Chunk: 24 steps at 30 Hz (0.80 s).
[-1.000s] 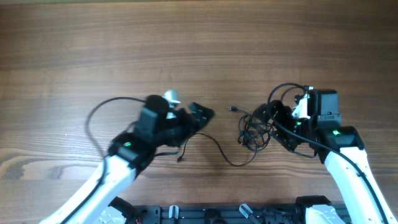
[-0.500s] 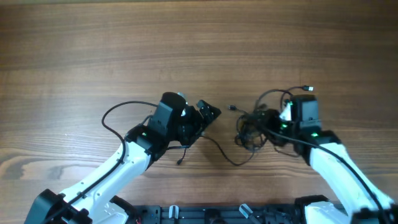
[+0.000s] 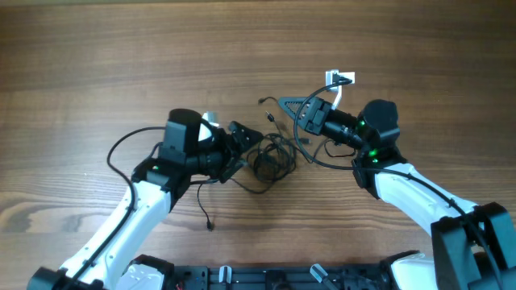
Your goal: Untangle cables
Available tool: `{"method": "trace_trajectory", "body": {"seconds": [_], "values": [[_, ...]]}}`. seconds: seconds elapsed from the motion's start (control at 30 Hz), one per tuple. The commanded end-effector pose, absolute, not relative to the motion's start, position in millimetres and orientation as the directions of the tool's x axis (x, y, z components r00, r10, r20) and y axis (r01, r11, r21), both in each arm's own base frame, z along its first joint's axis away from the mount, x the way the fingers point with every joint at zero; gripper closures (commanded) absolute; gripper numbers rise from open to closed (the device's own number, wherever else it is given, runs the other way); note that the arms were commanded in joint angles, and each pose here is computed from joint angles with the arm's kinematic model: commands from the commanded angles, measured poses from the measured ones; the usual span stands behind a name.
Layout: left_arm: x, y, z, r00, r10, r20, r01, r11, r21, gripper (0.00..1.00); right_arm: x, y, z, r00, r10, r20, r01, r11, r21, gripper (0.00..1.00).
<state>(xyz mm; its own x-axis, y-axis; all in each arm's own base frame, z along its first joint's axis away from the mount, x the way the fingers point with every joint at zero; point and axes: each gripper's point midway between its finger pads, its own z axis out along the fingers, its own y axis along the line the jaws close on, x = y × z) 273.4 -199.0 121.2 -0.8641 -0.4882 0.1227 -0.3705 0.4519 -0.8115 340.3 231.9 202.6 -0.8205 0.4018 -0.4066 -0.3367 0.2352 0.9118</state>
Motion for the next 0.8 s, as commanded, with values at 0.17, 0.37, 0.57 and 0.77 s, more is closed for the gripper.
{"method": "trace_trajectory", "body": {"seconds": [0.17,0.37,0.57,0.77], "values": [[234,-180,86,-0.834,-0.517,0.194,-0.503,0.565,-0.654,0.23,349,166,93,-0.841,0.491,-0.227,0.078,0.525,0.847,0.0],[214,-179,65,-0.747,-0.632,0.208,-0.635,0.584,-0.506,0.52,354,118,117,-0.806,0.548,-0.222,0.076,0.468,0.88,0.01],[225,-185,45,-0.698,-0.711,0.088,-0.662,0.593,-0.459,0.5,328,118,149,-0.828,0.488,-0.275,-0.013,0.475,0.88,0.0],[247,-209,9,-0.698,-0.706,0.122,-0.666,0.577,-0.473,0.69,293,119,163,-0.843,0.421,-0.334,-0.066,0.536,0.842,0.0]]}}
